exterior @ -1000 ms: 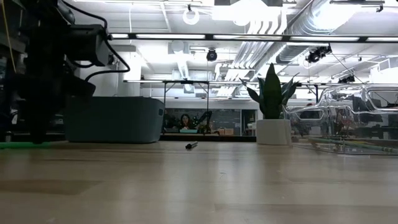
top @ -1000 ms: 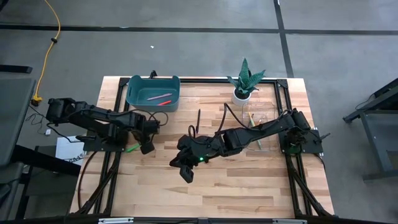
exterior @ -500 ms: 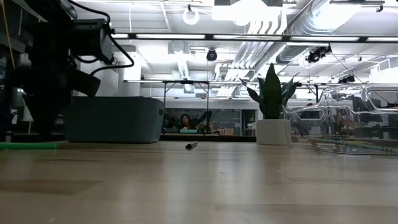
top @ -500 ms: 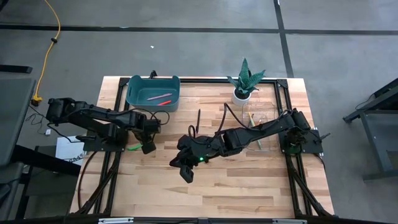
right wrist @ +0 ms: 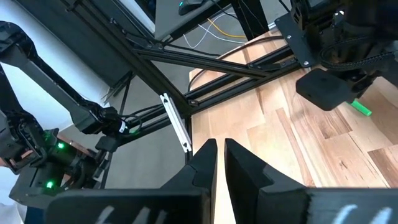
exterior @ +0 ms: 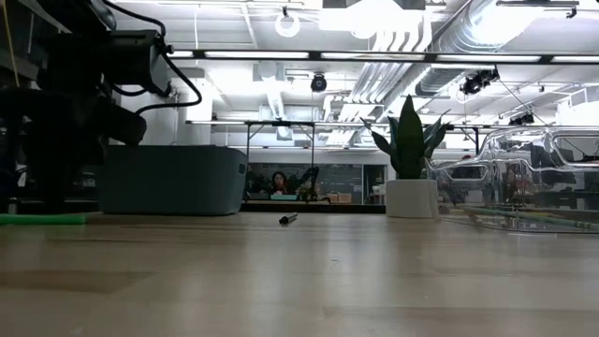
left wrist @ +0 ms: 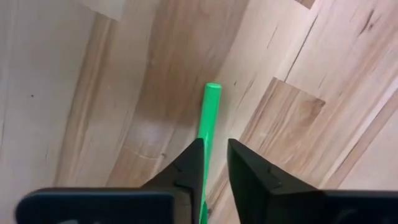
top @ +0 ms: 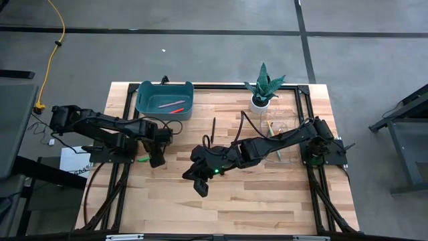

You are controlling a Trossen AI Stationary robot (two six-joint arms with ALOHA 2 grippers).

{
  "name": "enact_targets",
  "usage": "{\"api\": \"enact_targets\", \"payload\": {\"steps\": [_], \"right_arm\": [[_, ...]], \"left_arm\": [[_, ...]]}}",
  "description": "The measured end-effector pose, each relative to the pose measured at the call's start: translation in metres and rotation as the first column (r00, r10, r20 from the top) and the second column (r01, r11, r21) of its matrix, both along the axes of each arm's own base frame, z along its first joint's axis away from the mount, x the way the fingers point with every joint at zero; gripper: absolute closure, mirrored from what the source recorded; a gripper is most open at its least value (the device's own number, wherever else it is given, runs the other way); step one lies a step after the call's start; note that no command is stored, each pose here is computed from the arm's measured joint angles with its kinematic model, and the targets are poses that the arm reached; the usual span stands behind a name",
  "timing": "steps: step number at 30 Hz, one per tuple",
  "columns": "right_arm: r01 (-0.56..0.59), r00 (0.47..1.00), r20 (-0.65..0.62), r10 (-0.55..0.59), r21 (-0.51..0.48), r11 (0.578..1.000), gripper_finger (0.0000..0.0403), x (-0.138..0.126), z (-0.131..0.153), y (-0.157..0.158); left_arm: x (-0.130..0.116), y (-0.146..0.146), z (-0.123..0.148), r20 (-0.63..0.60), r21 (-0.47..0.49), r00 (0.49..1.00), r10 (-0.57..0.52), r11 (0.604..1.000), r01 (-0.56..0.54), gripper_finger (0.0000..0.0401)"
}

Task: Sort pens & pencils
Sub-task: Put the green pen into the blue bin

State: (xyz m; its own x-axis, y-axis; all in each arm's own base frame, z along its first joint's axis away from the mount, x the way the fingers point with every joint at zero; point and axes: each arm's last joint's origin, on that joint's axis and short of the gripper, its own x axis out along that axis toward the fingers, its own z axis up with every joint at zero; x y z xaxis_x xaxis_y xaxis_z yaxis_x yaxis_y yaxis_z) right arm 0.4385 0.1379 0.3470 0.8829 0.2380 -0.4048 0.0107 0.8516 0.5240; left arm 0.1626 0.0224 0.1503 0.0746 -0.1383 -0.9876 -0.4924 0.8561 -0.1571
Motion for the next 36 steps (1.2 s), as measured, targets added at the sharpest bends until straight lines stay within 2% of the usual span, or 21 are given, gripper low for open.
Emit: {"api": "enact_targets", "payload": {"steps": [5, 9, 22, 36], "right_arm": [[0.000, 1.000, 0.000, 0.000, 0.000, 1.000, 0.0381, 0.0000, 0.0000, 0.0000], [0.000, 1.000, 0.000, 0.000, 0.000, 1.000, 0.0381, 0.0000, 0.0000, 0.0000], [0.005, 1.000, 0.001, -0.005, -0.004, 1.000, 0.0381, 0.0009, 0.0000, -0.0030], [0.005, 1.000, 0.002, -0.005, -0.007, 1.000, 0.0381, 0.0011, 0.0000, -0.0037]], "left_arm": [[0.0001, -0.0002, 0.0001, 0.008, -0.005, 0.999, -0.040, 0.999, 0.040, 0.0307], [0.0004, 0.0003, 0.0000, 0.009, 0.011, 0.999, -0.044, 0.999, 0.044, 0.0297], [0.0004, 0.0012, -0.0008, 0.013, 0.047, 0.995, -0.094, 0.995, 0.093, 0.0339], [0.0000, 0.0008, -0.0043, 0.027, 0.039, 0.995, -0.094, 0.995, 0.093, 0.0341]]}}
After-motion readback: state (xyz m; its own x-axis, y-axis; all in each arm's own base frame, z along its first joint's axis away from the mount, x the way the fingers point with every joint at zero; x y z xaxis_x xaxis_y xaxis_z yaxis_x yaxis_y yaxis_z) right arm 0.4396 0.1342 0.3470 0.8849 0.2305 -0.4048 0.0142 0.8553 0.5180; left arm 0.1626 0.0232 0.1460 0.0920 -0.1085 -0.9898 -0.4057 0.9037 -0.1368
